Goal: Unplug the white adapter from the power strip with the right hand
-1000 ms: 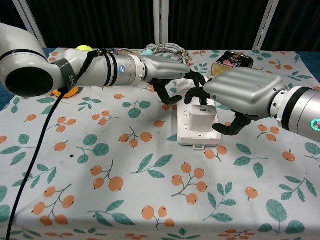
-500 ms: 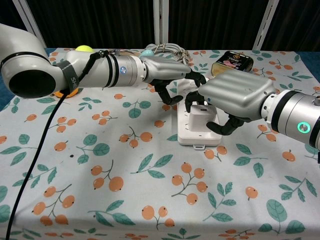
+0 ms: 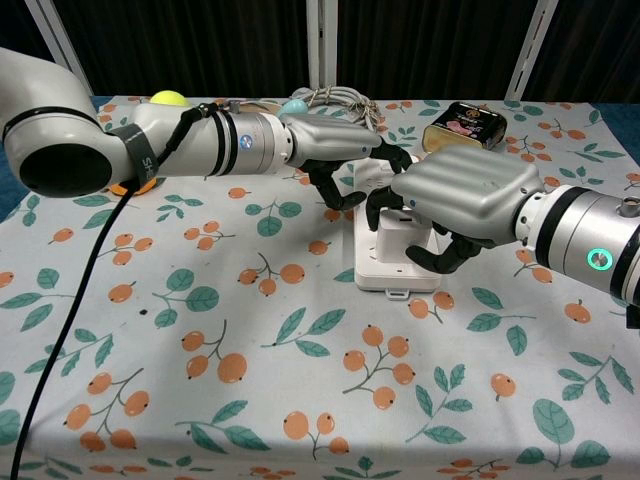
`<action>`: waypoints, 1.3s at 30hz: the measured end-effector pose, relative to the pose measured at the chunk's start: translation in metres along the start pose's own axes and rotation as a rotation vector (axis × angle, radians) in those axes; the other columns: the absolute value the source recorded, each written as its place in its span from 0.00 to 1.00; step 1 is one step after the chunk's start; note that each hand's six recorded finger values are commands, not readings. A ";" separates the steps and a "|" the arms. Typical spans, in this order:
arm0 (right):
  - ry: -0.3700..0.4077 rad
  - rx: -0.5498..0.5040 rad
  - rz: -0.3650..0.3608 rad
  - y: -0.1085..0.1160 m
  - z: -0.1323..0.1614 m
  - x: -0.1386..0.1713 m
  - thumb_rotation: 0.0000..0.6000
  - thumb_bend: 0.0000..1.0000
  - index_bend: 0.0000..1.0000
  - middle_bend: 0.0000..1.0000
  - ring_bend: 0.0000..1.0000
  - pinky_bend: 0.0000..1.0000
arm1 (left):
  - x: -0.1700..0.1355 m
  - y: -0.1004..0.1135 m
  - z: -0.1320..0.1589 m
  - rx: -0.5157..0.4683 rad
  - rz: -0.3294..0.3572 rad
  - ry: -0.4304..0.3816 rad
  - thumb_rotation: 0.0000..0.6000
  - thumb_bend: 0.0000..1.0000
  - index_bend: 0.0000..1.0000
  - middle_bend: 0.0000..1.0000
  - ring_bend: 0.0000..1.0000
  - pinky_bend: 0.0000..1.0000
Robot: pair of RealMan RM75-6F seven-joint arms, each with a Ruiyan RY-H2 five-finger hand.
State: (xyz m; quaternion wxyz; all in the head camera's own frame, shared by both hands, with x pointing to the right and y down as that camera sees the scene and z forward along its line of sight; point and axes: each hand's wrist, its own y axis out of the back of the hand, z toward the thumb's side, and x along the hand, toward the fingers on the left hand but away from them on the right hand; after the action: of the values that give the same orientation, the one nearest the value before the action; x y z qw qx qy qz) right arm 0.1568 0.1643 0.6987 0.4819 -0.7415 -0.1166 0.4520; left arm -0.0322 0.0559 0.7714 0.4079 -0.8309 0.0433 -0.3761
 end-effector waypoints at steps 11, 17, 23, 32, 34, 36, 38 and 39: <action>0.031 -0.020 -0.050 0.003 0.000 0.009 1.00 0.56 1.00 0.84 0.64 0.79 | 0.000 -0.002 -0.002 0.009 -0.008 0.000 1.00 0.54 0.11 0.13 0.00 0.03; 0.030 -0.027 -0.077 0.005 -0.003 0.014 1.00 0.56 1.00 0.84 0.65 0.79 | 0.000 -0.004 -0.002 0.009 -0.011 0.001 1.00 0.54 0.11 0.13 0.00 0.03; 0.016 -0.051 -0.088 0.006 -0.009 0.015 1.00 0.56 1.00 0.84 0.65 0.79 | -0.001 -0.008 -0.003 0.009 -0.016 0.002 1.00 0.54 0.11 0.13 0.00 0.03; -0.012 -0.133 -0.094 0.005 -0.019 0.014 1.00 0.55 1.00 0.84 0.65 0.79 | -0.002 -0.010 -0.004 0.017 -0.022 0.001 1.00 0.54 0.11 0.13 0.00 0.03; -0.015 -0.138 -0.096 0.004 -0.021 0.014 1.00 0.55 1.00 0.84 0.65 0.79 | -0.002 -0.011 -0.004 0.016 -0.022 0.000 1.00 0.54 0.11 0.13 0.00 0.03; -0.015 -0.140 -0.098 0.004 -0.022 0.014 1.00 0.56 1.00 0.84 0.65 0.79 | -0.002 -0.011 -0.004 0.016 -0.023 0.000 1.00 0.54 0.11 0.13 0.00 0.03; -0.010 -0.146 -0.103 0.005 -0.020 0.014 1.00 0.55 1.00 0.84 0.65 0.79 | -0.001 -0.012 -0.004 0.015 -0.024 0.000 1.00 0.54 0.11 0.13 0.00 0.03; -0.004 -0.146 -0.109 0.006 -0.019 0.013 1.00 0.55 1.00 0.84 0.65 0.79 | -0.001 -0.012 -0.004 0.014 -0.024 0.000 1.00 0.54 0.11 0.13 0.00 0.03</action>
State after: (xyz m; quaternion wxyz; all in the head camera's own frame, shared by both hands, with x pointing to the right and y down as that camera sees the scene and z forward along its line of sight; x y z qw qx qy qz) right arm 0.1776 0.1577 0.6888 0.4500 -0.7665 -0.1903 0.4169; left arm -0.0385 0.0618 0.7804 0.4093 -0.8285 0.0306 -0.3810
